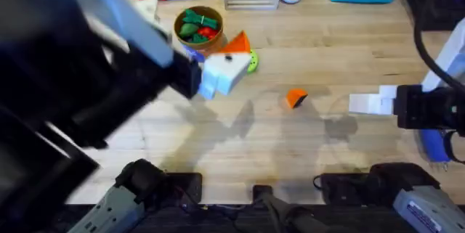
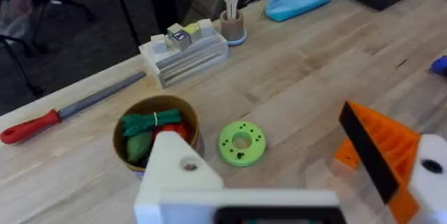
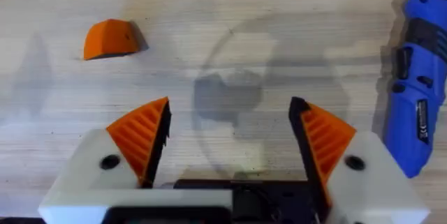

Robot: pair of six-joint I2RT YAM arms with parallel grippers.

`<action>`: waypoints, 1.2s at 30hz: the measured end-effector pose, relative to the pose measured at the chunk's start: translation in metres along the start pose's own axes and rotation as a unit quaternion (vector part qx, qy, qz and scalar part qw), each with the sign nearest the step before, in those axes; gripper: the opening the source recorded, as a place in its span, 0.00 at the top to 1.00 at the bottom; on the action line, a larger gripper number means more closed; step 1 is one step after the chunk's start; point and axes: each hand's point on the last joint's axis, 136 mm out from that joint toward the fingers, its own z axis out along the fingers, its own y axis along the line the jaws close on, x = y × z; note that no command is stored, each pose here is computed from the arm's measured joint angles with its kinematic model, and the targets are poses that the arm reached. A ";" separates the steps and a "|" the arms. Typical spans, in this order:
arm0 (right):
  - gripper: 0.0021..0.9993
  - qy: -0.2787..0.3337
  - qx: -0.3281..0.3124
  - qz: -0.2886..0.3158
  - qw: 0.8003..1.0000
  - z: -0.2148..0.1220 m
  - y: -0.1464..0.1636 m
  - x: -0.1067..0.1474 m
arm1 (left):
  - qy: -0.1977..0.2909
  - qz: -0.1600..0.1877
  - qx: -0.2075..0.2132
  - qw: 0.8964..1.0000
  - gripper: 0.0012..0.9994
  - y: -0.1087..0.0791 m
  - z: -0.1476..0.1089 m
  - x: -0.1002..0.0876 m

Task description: Pick up the gripper from the table and insert it into the empty holder that is missing its gripper. Then pick up a screw, insert it into the mounting hole, and use the screwdriver to tighten it. Finally, clean up the table by picking up the vegetable and placing it into the bucket.

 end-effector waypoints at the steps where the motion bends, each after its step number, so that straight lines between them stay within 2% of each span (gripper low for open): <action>1: 0.01 0.000 0.000 0.000 1.000 0.000 0.000 0.000 | -0.008 0.001 0.002 1.000 0.01 -0.001 0.000 0.006; 10: 0.01 0.000 0.000 0.000 1.000 0.000 0.000 0.000 | -0.102 0.007 0.038 0.994 0.01 -0.018 -0.003 0.051; 17: 0.01 0.000 0.000 0.000 1.000 0.000 0.000 0.000 | -0.131 -0.019 0.052 0.990 0.01 -0.023 0.003 0.094; 20: 0.01 0.000 0.000 0.000 1.000 0.000 0.000 0.000 | -0.149 -0.022 0.053 0.987 0.01 -0.024 0.005 0.105; 23: 0.01 0.000 0.000 0.000 1.000 0.000 0.000 0.000 | -0.138 -0.027 0.056 0.988 0.01 -0.025 0.010 0.118; 25: 0.01 0.000 0.000 0.000 1.000 0.000 0.000 0.000 | -0.136 -0.028 0.058 0.989 0.01 -0.026 0.010 0.119; 28: 0.01 0.000 0.000 0.000 1.000 0.000 0.000 0.000 | -0.111 -0.032 0.060 0.992 0.01 -0.027 0.013 0.131; 36: 0.01 0.000 0.000 0.000 1.000 0.000 0.000 0.000 | -0.111 -0.032 0.060 0.991 0.01 -0.027 0.013 0.131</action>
